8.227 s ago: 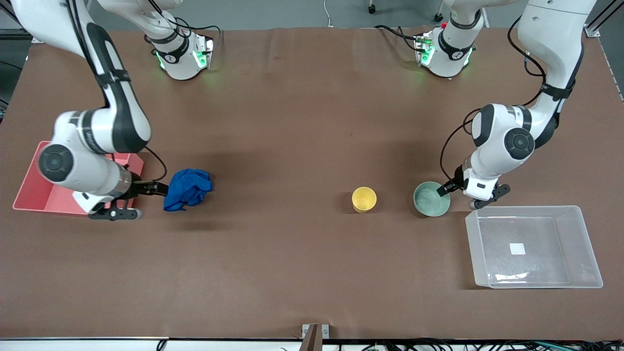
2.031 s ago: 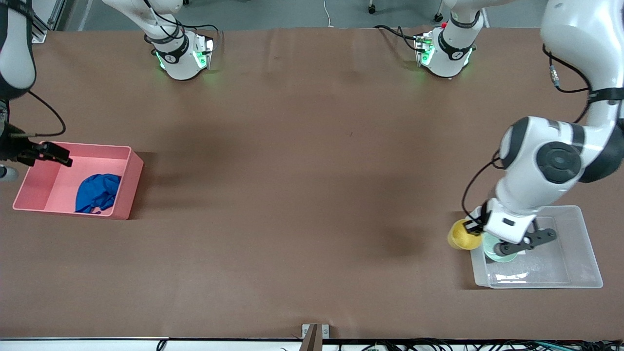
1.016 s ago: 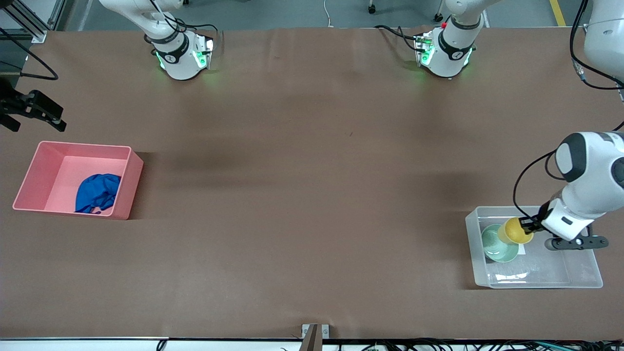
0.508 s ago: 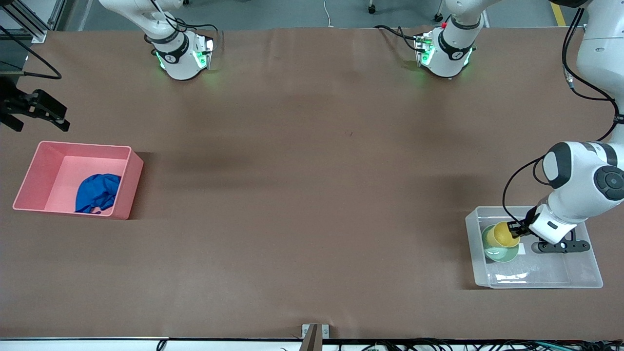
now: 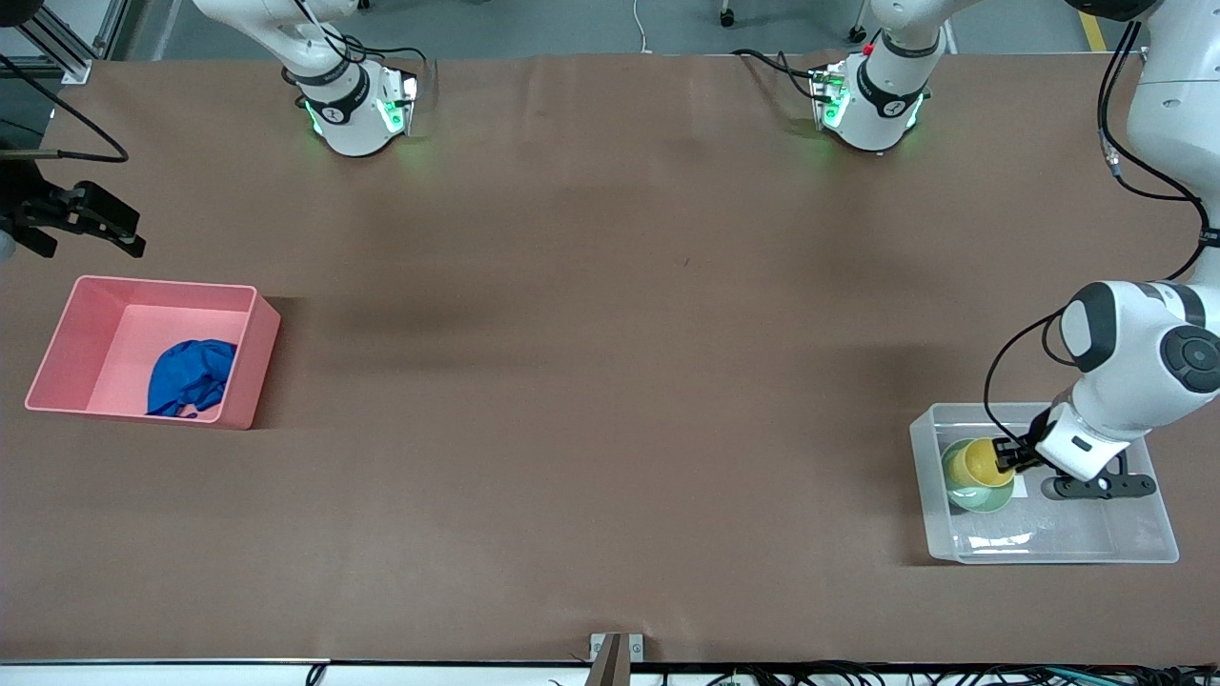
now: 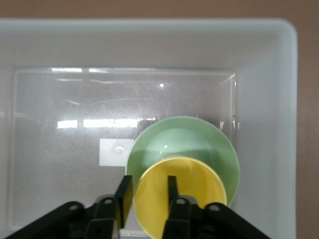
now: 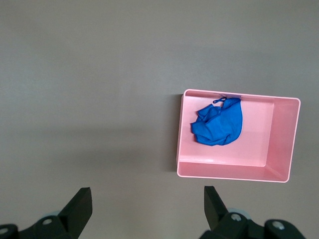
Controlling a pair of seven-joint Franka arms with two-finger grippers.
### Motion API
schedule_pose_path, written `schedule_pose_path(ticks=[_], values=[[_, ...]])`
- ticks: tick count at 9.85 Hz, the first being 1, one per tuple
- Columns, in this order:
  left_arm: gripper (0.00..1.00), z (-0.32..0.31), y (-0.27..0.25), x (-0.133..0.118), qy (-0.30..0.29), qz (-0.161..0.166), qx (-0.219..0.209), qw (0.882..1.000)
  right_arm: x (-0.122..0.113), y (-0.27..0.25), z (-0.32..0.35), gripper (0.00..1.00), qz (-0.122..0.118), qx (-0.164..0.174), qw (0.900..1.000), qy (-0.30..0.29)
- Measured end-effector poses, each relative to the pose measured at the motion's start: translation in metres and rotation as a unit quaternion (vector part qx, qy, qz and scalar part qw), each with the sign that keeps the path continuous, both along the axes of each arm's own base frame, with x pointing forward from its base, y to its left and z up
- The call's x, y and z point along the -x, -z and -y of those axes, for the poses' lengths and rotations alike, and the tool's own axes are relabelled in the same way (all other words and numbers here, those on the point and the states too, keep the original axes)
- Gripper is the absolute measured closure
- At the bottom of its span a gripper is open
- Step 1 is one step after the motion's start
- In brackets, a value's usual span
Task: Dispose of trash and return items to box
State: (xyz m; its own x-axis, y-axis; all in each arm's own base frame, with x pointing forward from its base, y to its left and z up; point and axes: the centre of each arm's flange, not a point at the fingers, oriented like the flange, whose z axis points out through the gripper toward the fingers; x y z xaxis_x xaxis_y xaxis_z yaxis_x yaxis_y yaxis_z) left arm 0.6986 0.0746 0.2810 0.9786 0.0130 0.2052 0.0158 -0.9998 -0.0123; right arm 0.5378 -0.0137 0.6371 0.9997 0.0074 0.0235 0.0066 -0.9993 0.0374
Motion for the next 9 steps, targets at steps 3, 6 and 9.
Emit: schedule_pose_path(ticks=[3,6,9], values=[[0.16,0.020,-0.063,-0.007,0.010,-0.015,-0.013,1.000,-0.001,0.002,0.001,0.01,-0.001,0.000,1.000,0.001],[0.00,0.044,-0.134,0.005,0.020,-0.046,-0.033,0.998,-0.003,0.004,0.001,0.01,-0.004,0.000,1.000,0.001],[0.00,0.080,-0.217,0.032,0.017,-0.069,-0.013,0.997,-0.004,0.005,0.003,0.01,-0.004,0.000,1.000,0.003]])
